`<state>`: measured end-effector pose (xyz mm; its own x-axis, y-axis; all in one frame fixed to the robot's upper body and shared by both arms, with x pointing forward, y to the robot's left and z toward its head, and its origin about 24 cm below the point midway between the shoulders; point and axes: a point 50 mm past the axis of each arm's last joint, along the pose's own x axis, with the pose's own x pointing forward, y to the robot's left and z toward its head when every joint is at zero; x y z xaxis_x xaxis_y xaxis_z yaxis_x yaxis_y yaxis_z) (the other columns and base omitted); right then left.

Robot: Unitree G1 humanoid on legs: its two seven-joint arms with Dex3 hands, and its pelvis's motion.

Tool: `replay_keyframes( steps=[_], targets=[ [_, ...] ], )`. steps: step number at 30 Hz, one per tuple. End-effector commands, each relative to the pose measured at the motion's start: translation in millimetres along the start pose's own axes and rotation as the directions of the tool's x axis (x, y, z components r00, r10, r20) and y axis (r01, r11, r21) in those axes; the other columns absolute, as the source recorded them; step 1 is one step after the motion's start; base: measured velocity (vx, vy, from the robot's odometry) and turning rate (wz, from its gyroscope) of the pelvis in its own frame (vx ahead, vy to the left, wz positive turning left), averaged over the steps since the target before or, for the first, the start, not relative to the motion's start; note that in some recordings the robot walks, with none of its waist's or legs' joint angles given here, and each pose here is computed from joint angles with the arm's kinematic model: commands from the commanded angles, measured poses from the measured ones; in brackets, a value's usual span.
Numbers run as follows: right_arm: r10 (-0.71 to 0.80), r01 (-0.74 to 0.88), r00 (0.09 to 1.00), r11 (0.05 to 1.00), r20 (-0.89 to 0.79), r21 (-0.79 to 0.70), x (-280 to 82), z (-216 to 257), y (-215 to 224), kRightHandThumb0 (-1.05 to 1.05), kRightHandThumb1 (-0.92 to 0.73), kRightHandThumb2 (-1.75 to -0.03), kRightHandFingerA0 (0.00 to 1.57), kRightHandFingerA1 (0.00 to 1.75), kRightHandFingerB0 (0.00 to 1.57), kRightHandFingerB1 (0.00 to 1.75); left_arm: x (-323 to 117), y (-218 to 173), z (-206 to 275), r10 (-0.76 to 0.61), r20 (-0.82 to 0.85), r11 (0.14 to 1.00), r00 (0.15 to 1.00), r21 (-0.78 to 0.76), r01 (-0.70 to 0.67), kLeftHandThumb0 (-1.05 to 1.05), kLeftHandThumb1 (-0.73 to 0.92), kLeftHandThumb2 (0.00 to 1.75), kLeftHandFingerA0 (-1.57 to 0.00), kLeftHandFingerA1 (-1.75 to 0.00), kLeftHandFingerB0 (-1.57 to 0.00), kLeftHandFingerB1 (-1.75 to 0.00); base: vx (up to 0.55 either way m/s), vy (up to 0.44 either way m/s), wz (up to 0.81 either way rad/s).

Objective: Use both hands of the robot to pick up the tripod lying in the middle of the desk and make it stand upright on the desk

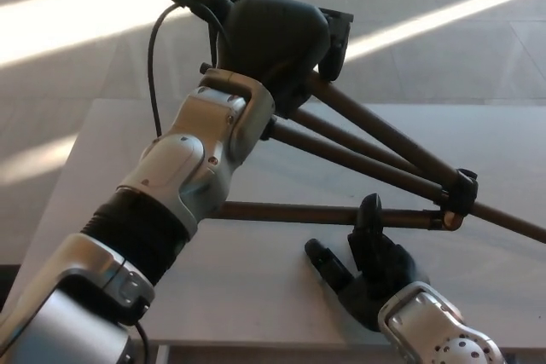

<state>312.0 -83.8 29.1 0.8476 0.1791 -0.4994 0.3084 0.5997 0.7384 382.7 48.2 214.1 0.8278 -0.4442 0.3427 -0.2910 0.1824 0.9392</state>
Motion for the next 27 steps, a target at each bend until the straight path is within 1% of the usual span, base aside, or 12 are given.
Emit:
replay_keyframes(
  steps=[1,2,6,8,10,14,15,16,17,18,21,27],
  targets=[
    [-0.094,0.093,0.996,0.994,0.013,0.059,5,-13,17,-0.59,-0.61,-0.67,0.00,0.10,0.00,0.07,-1,4,-4,0.026,-0.026,0.999,0.999,0.032,-0.025,-0.20,0.62,0.72,-0.88,-1.67,-0.79,-1.16,0.00,0.000,0.00],
    [-0.113,0.110,0.992,0.993,0.062,0.043,5,-8,19,-0.55,-0.63,-0.76,0.00,0.13,0.00,0.05,-2,2,-5,0.038,-0.022,0.999,0.999,0.035,-0.037,-0.21,0.63,0.67,-0.84,-1.69,-0.74,-1.34,0.00,0.000,0.00],
    [-0.119,0.113,0.985,0.992,0.127,0.053,7,1,22,-0.53,-0.47,-0.89,0.00,0.31,0.00,0.34,-4,0,-7,0.015,-0.030,0.998,0.999,0.060,-0.013,-0.24,0.65,0.69,-0.76,-1.44,-0.77,-1.23,0.00,0.000,0.00],
    [-0.134,0.122,0.980,0.989,0.147,0.085,8,5,23,-0.54,-0.61,-0.79,0.02,0.21,0.08,0.32,-5,-1,-7,0.012,-0.034,0.998,0.999,0.062,-0.010,-0.24,0.63,0.69,-0.76,-1.44,-0.77,-1.23,0.00,0.000,0.00],
    [-0.128,0.113,0.975,0.989,0.183,0.091,9,13,25,-0.50,-0.69,-0.62,0.00,0.30,0.13,0.28,-5,-2,-6,0.024,-0.029,0.999,0.999,0.042,-0.023,-0.21,0.61,0.68,-0.79,-1.69,-0.73,-1.38,0.00,0.000,0.00],
    [-0.116,0.105,0.970,0.993,0.215,0.062,10,17,28,-0.44,-0.71,-0.63,0.04,0.33,0.14,0.29,-6,-3,-7,0.031,-0.022,0.998,0.999,0.051,-0.029,-0.22,0.61,0.69,-0.82,-1.68,-0.75,-1.33,0.00,0.000,0.00],
    [-0.148,0.150,0.958,0.989,0.246,0.010,9,21,29,-0.31,-0.77,-0.64,0.21,0.60,0.29,0.33,-6,-4,-7,0.023,-0.013,0.999,1.000,0.049,-0.022,-0.24,0.63,0.71,-0.82,-1.37,-0.79,-1.04,0.00,0.000,0.00],
    [-0.162,0.165,0.954,0.986,0.252,0.012,9,22,30,-0.21,-0.82,-0.64,0.41,0.78,0.39,0.40,-6,-4,-8,0.018,-0.011,0.998,1.000,0.058,-0.017,-0.24,0.62,0.70,-0.84,-1.44,-0.78,-1.05,0.00,0.000,0.00],
    [-0.171,0.175,0.953,0.985,0.249,0.006,9,23,28,-0.18,-0.82,-0.70,0.83,1.02,0.76,0.74,-6,-4,-8,0.012,-0.015,0.998,1.000,0.063,-0.011,-0.23,0.60,0.67,-0.84,-1.54,-0.76,-1.18,0.00,0.000,0.00],
    [-0.175,0.180,0.953,0.984,0.248,0.004,9,23,28,-0.18,-0.82,-0.70,0.83,1.02,0.76,0.74,-6,-4,-8,0.010,-0.017,0.998,1.000,0.065,-0.008,-0.23,0.60,0.67,-0.84,-1.54,-0.76,-1.18,0.00,0.000,0.00],
    [-0.136,0.151,0.963,0.987,0.232,-0.050,8,21,25,-0.25,-0.80,-0.80,0.91,1.74,0.81,1.52,-5,-3,-8,0.010,-0.027,0.999,1.000,0.037,-0.009,-0.23,0.65,0.68,-0.84,-1.61,-0.72,-1.22,0.00,0.000,0.00],
    [-0.133,0.188,0.959,0.960,0.250,-0.207,6,13,24,-0.25,-0.81,-0.95,0.95,1.75,0.64,1.65,-3,-2,-8,0.026,-0.030,0.998,0.999,0.061,-0.024,-0.20,0.59,0.72,-0.77,-1.57,-0.73,-1.33,0.00,0.000,0.00]
  ],
)
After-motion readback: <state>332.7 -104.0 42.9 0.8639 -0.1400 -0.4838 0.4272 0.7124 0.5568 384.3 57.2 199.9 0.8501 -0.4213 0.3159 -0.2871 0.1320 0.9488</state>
